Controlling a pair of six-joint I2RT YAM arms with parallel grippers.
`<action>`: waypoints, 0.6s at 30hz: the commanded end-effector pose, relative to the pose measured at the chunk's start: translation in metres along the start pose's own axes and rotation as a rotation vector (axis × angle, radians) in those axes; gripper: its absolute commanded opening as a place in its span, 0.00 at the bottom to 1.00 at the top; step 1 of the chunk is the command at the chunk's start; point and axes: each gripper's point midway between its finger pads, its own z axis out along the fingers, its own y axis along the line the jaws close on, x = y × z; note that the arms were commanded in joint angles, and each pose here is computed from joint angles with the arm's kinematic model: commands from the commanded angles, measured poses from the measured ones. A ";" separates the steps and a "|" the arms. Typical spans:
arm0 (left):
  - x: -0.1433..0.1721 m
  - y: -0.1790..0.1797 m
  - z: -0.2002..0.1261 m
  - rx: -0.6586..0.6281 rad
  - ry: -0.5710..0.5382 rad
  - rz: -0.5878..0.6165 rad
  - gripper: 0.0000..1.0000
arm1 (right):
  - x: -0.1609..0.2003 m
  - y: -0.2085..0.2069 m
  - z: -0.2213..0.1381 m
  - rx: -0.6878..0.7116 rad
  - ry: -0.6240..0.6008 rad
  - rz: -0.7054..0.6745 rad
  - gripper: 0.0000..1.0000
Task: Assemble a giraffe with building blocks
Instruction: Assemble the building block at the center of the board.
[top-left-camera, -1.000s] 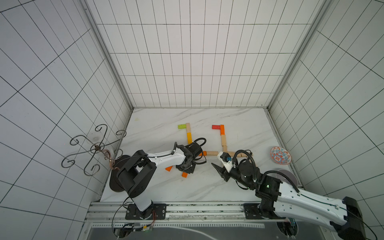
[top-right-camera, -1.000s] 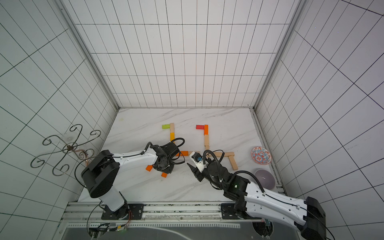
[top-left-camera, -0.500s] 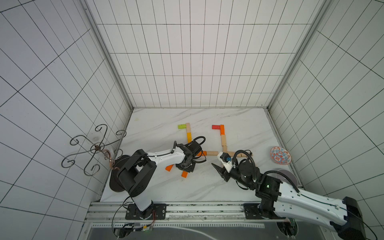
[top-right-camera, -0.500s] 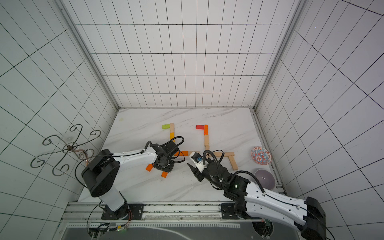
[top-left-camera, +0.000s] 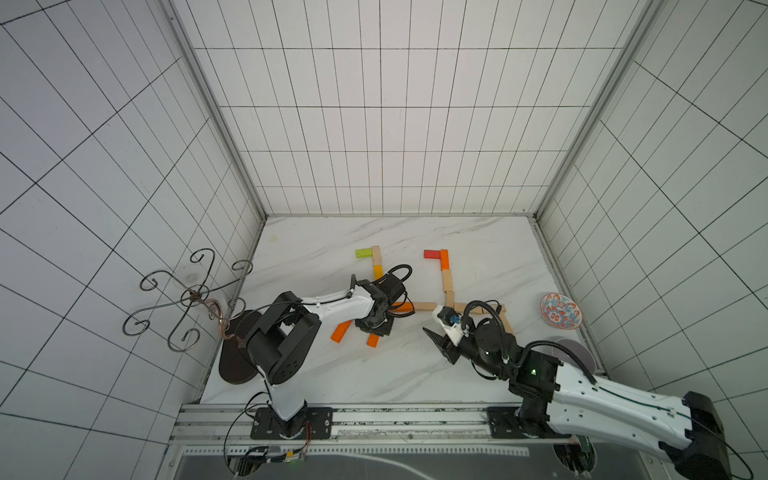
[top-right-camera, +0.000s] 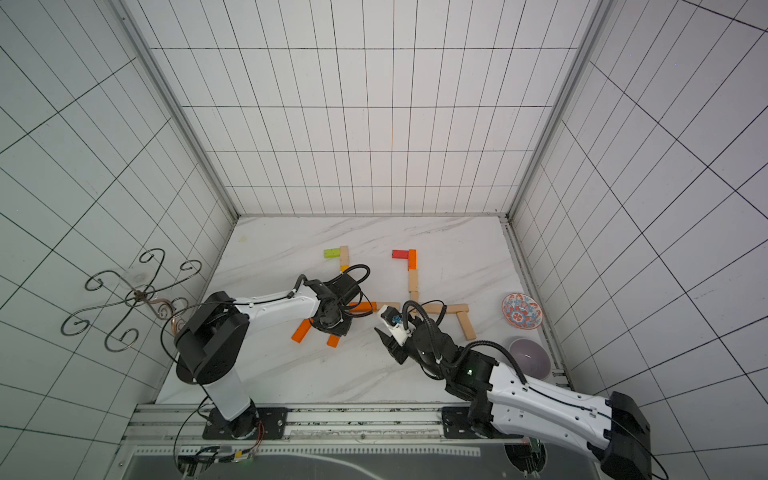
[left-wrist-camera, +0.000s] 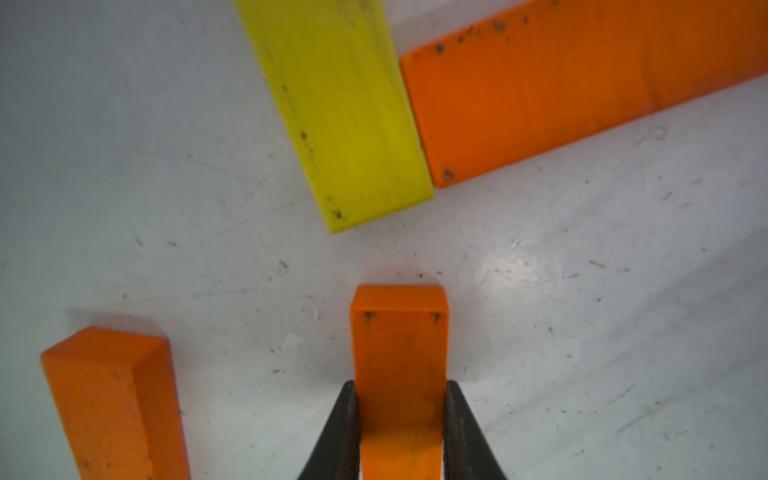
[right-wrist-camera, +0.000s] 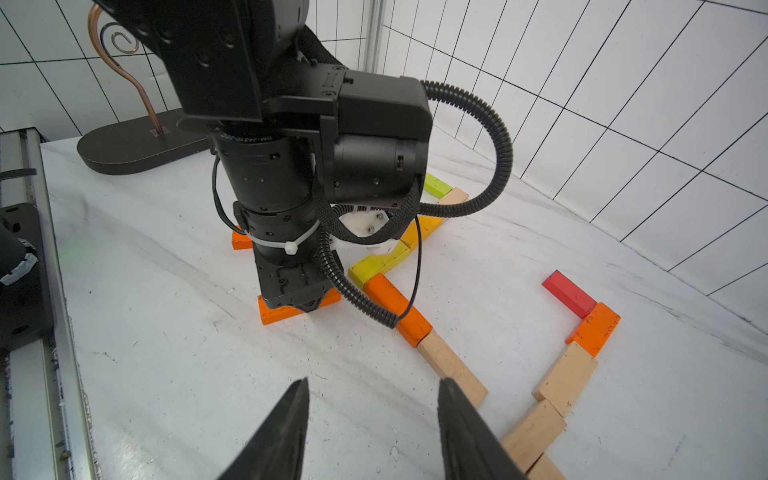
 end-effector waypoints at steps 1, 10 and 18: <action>-0.013 -0.004 0.001 0.018 -0.024 -0.002 0.18 | 0.013 -0.002 0.001 0.018 0.023 -0.012 0.51; -0.019 0.001 0.004 0.011 -0.026 -0.039 0.18 | 0.013 -0.003 -0.001 0.023 0.020 -0.010 0.51; -0.024 -0.004 0.003 0.030 -0.030 -0.039 0.22 | 0.014 -0.003 0.000 0.024 0.024 -0.013 0.51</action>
